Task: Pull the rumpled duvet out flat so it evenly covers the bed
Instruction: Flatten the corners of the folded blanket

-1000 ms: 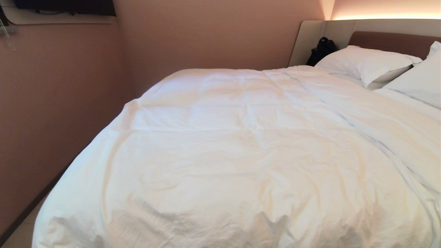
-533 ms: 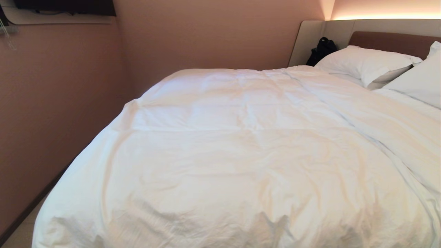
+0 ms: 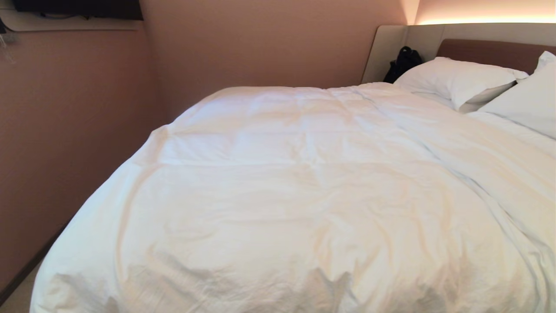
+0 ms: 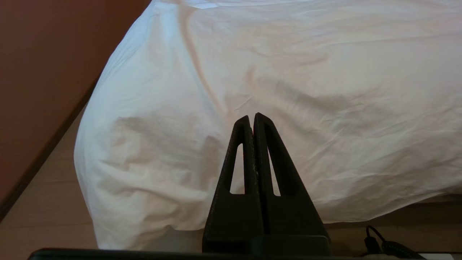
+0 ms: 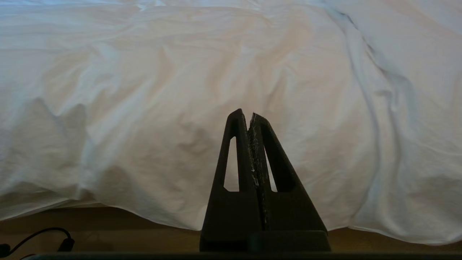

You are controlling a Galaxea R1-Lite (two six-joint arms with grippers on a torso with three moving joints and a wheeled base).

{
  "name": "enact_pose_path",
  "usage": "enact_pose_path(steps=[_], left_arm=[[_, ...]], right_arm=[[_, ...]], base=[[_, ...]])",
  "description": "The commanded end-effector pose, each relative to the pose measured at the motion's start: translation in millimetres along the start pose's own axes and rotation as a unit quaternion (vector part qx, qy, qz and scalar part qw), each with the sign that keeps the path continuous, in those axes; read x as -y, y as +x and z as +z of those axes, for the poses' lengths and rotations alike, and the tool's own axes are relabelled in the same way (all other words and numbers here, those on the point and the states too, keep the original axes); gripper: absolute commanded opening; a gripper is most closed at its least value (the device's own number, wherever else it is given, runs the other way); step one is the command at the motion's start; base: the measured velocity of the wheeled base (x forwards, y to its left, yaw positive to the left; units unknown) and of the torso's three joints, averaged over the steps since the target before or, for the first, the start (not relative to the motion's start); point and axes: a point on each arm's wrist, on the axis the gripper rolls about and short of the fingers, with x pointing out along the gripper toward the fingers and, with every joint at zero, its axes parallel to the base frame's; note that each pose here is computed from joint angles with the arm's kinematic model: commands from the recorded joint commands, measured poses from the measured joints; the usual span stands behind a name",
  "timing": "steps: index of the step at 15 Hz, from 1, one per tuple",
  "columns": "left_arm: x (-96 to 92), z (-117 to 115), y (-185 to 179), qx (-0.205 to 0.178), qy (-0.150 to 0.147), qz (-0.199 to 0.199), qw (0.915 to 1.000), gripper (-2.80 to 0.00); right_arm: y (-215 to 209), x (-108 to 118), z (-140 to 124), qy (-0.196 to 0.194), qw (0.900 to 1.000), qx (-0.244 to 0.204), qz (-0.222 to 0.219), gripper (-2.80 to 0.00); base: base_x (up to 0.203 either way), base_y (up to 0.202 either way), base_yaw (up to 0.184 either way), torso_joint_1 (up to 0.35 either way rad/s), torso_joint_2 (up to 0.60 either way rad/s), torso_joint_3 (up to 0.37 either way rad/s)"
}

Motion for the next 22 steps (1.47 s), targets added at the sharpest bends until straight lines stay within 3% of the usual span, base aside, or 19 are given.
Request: enact_pose_path(steps=[1,14,22], left_arm=[[0.0,0.0,0.0,0.000,0.000,-0.001,1.0000,-2.80],[0.0,0.1,0.0,0.001,-0.001,-0.001,1.0000,-2.80],[-0.1,0.1,0.0,0.001,-0.020,0.002,0.9998,-2.80]], right_arm=[[0.0,0.0,0.0,0.000,1.000,0.000,-0.001,-2.80],[0.0,0.0,0.0,0.000,1.000,0.000,-0.001,-2.80],[0.0,0.0,0.2,0.000,1.000,0.001,-0.001,-2.80]], base=[[0.000,-0.202,0.001,0.007,0.00,0.002],[0.000,-0.191,0.001,0.003,0.00,0.002],[0.000,-0.011,-0.001,0.000,0.00,0.000]])
